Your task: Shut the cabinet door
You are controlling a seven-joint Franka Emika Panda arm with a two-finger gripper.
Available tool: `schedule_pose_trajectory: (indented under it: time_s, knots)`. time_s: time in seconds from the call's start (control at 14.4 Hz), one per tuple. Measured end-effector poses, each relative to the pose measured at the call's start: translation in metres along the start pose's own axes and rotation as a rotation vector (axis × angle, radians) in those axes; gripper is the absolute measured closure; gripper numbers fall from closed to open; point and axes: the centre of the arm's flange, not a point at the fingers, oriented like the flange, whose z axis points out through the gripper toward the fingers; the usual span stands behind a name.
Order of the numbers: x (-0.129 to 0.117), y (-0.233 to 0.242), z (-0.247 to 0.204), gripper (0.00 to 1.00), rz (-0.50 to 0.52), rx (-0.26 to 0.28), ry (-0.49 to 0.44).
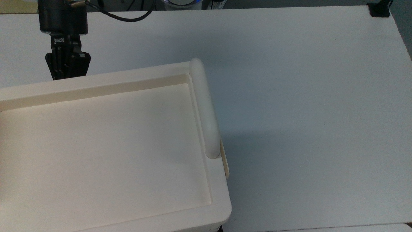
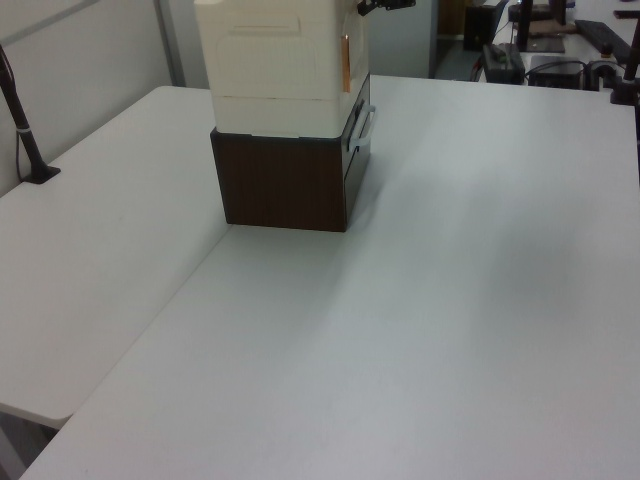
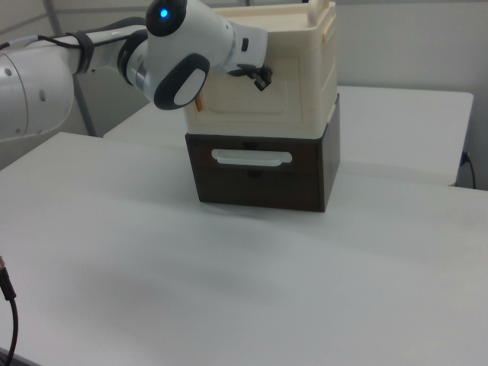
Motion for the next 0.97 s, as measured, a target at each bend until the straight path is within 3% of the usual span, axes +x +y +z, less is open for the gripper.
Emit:
schedule_pose_trajectory:
  time_s: [0.42,0.62,0.97]
  knots:
    - [-0.028,0.015,0.009,0.94,-0.206,-0.055,-0.27]
    - [-0.027,0.028,-0.02,0.85,-0.318,-0.14,-0.436]
    - [-0.036,0.027,-0.085,0.34,-0.424,-0.258,-0.661]
